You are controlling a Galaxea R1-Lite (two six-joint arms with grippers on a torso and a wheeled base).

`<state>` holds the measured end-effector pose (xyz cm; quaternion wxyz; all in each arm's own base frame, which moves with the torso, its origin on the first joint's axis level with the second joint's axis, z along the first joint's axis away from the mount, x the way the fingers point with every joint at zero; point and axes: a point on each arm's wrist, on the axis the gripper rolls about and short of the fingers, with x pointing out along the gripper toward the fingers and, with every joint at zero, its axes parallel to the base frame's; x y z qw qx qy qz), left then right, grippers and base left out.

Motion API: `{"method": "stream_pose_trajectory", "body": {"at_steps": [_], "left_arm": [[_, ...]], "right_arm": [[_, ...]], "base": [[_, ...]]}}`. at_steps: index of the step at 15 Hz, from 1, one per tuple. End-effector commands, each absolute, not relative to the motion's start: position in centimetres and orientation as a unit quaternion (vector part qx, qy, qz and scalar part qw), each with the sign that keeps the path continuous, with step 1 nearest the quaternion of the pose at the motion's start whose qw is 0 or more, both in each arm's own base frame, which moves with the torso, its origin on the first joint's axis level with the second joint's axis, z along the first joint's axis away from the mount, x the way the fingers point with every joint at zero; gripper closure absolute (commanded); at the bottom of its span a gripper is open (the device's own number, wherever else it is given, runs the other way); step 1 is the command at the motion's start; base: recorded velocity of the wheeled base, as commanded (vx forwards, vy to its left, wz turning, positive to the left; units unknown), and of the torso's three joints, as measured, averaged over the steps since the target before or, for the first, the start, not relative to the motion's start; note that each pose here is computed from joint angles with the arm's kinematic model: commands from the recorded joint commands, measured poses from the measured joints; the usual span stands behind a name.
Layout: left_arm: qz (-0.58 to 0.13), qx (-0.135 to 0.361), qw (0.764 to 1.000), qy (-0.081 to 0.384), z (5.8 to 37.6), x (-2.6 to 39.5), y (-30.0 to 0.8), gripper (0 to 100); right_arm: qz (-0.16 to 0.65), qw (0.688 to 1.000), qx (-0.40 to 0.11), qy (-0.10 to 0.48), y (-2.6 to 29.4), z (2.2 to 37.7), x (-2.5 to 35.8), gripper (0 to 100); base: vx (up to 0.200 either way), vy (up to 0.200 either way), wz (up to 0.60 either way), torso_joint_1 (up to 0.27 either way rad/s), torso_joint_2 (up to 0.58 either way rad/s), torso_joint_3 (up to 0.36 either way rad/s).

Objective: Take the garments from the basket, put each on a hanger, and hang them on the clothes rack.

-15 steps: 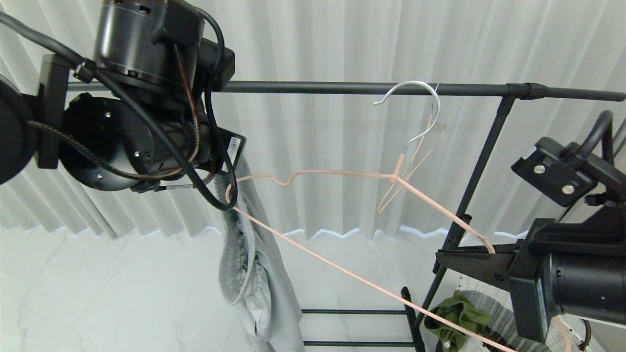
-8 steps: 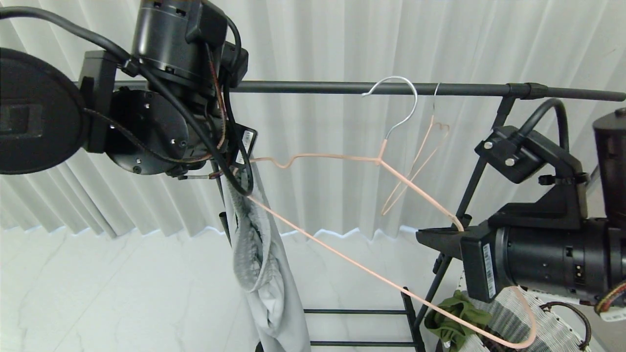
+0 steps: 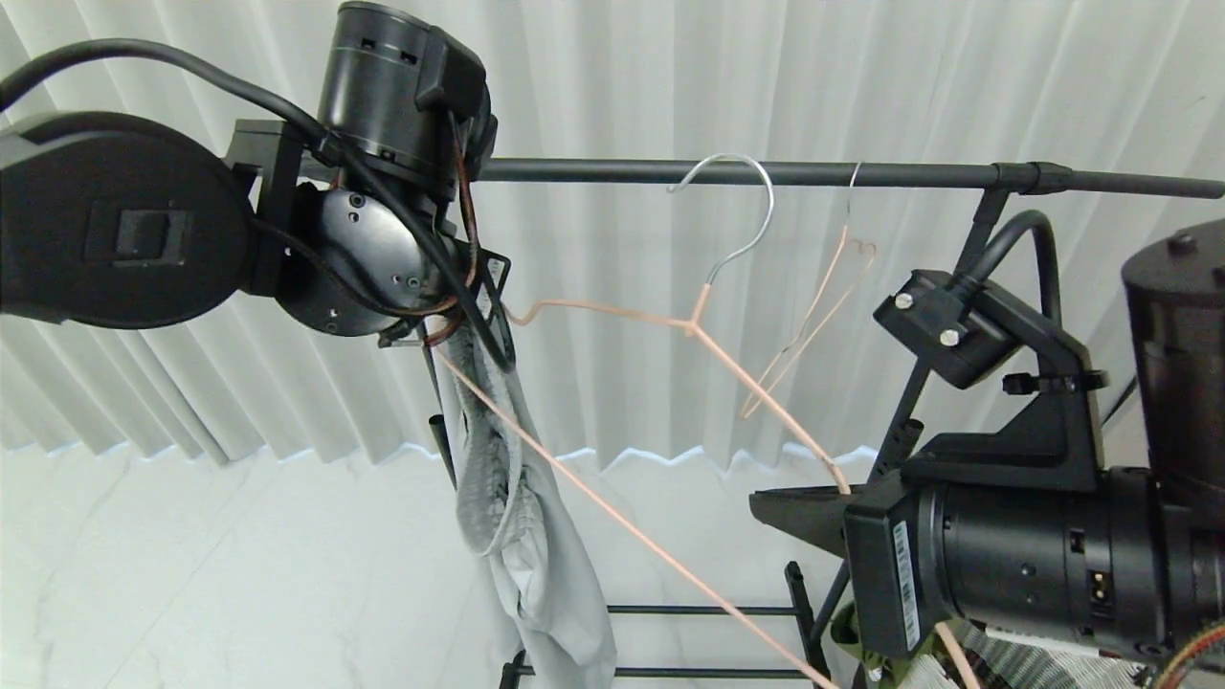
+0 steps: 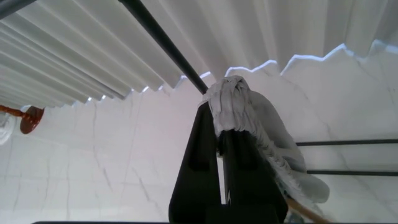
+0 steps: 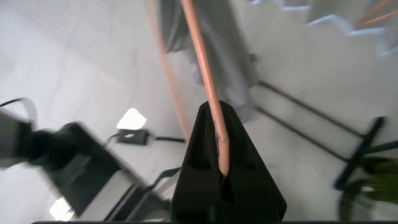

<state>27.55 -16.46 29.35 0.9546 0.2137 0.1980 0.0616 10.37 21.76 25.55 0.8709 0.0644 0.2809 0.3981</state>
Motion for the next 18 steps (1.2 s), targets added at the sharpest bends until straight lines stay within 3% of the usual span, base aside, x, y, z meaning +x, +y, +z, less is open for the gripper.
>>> {"method": "stream_pose_trajectory", "body": {"at_steps": [1,11,18], "left_arm": [[0.062,0.213,0.955,0.197,29.4,27.6,-16.5,100],[0.083,0.205,0.955,0.196,29.8,27.9,-15.1,100],[0.051,0.189,0.962,0.19,29.7,26.6,-17.0,100]], "right_arm": [[0.406,0.864,0.06,0.291,22.4,25.1,9.9,100],[0.382,0.879,0.072,0.276,19.4,25.2,9.5,100],[0.352,0.899,0.089,0.247,22.0,24.4,11.8,100]], "base": [[0.0,0.0,0.0,0.0,0.0,0.0],[0.0,0.0,0.0,0.0,0.0,0.0],[0.0,0.0,0.0,0.0,0.0,0.0]]}}
